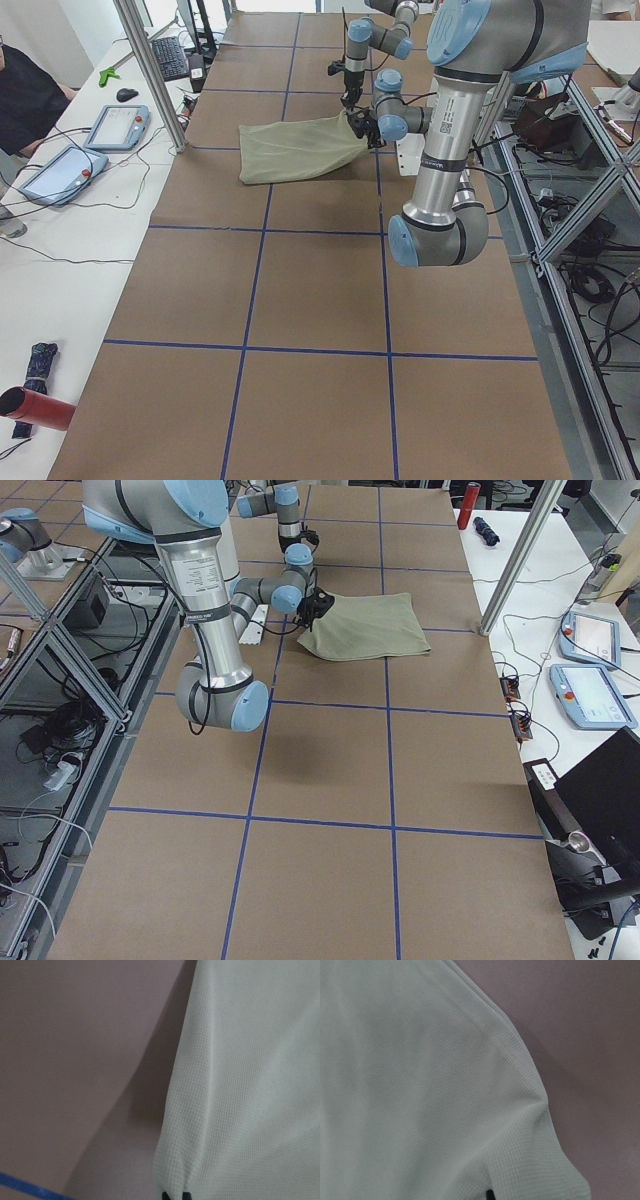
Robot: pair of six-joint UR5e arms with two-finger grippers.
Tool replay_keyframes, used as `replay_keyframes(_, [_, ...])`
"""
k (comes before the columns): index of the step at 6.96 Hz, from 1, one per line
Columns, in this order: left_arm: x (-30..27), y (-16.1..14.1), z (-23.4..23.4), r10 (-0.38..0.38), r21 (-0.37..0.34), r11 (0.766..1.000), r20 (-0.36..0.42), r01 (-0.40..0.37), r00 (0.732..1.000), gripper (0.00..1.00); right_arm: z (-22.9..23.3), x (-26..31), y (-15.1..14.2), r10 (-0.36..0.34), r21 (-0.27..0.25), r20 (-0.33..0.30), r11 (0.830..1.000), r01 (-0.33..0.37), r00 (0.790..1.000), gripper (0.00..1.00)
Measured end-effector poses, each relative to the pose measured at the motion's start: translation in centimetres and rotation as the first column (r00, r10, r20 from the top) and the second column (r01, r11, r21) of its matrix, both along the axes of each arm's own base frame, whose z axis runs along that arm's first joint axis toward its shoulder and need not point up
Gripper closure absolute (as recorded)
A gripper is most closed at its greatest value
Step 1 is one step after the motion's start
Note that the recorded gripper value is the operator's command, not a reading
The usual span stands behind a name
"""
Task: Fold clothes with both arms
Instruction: 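Lift the near edge with both grippers and fold it farther from the robot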
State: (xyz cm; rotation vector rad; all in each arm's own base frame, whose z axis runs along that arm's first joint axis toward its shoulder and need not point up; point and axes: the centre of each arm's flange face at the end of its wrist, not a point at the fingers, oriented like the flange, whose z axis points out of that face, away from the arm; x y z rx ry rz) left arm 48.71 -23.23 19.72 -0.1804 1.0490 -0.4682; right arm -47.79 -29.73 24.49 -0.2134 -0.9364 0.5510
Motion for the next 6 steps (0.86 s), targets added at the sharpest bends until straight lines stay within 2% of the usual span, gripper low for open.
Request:
replay_keyframes(1, [-1.2, 0.8, -0.9, 0.011, -0.002, 1.000, 0.002, -0.011, 1.000, 1.00, -0.9, 1.5, 1.4, -0.019, 0.004, 0.031, 1.000, 0.019, 0.999, 1.00])
replay_keyframes(3, [-1.6, 1.2, -1.3, 0.020, -0.005, 1.000, 0.007, -0.020, 1.000, 1.00, -2.2, 1.7, 2.3, -0.036, 0.012, 0.061, 0.999, 0.035, 0.997, 1.00])
replay_keyframes(4, [-1.7, 0.3, -1.3, 0.004, -0.005, 1.000, 0.011, -0.004, 1.000, 1.00, -2.6, 1.0, 1.5, -0.022, 0.019, 0.063, 1.000, 0.021, 0.998, 1.00])
replay_keyframes(6, [-2.0, -3.6, -1.0, -0.065, 0.005, 0.998, 0.028, 0.065, 0.998, 1.00, -4.2, 0.3, -3.0, 0.049, 0.034, 0.068, 0.998, -0.051, 0.996, 1.00])
